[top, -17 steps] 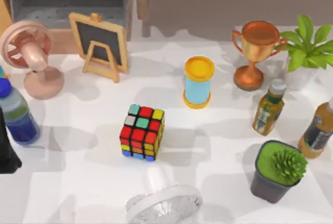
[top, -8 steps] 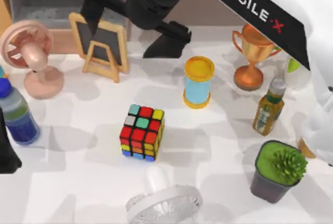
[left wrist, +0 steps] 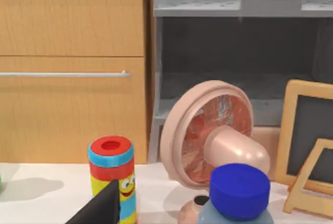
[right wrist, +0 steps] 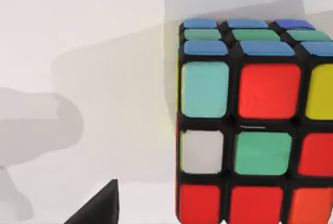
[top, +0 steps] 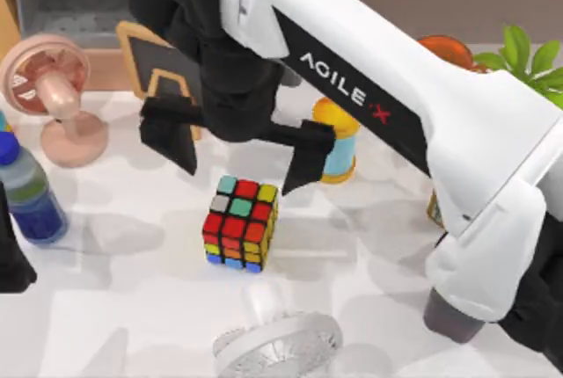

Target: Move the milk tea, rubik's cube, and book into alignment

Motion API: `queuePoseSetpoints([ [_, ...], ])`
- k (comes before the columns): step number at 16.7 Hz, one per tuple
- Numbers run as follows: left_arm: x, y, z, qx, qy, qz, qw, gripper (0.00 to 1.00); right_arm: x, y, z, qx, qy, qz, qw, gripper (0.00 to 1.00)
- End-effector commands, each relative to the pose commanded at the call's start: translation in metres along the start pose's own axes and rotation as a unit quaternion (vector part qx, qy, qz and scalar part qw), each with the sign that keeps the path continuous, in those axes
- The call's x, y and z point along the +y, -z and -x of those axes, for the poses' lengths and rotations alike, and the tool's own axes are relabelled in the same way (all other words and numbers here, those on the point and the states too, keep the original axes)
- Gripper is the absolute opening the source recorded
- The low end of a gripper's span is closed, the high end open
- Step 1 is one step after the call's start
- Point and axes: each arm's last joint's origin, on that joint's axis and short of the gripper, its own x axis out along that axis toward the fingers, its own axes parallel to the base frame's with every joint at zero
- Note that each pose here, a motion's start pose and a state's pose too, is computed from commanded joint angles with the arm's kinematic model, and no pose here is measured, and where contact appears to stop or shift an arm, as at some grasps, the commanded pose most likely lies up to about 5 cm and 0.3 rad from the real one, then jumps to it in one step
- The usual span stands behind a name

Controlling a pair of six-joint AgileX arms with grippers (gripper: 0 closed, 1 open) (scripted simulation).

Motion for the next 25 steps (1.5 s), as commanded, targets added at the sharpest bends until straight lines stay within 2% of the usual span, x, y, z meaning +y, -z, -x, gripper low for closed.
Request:
queuePoseSetpoints([
  [2, 0.0, 0.0, 0.0, 0.0, 0.0, 0.0, 1.0, 1.0, 0.001, 0.006, -0.002, 0.0, 0.017, -0.002, 1.0, 1.0],
  [10, 0.0, 0.0, 0.0, 0.0, 0.0, 0.0, 1.0, 1.0, 0.001, 0.004, -0.005, 0.001, 0.019, -0.003, 1.0, 1.0],
  [20, 0.0, 0.0, 0.0, 0.0, 0.0, 0.0, 1.0, 1.0, 0.002, 0.005, -0.055, 0.0, 0.018, -0.002, 1.0, 1.0],
  [25, 0.0, 0.0, 0.0, 0.0, 0.0, 0.0, 1.0, 1.0, 0.001, 0.005, -0.061, 0.001, 0.019, -0.002, 1.0, 1.0],
])
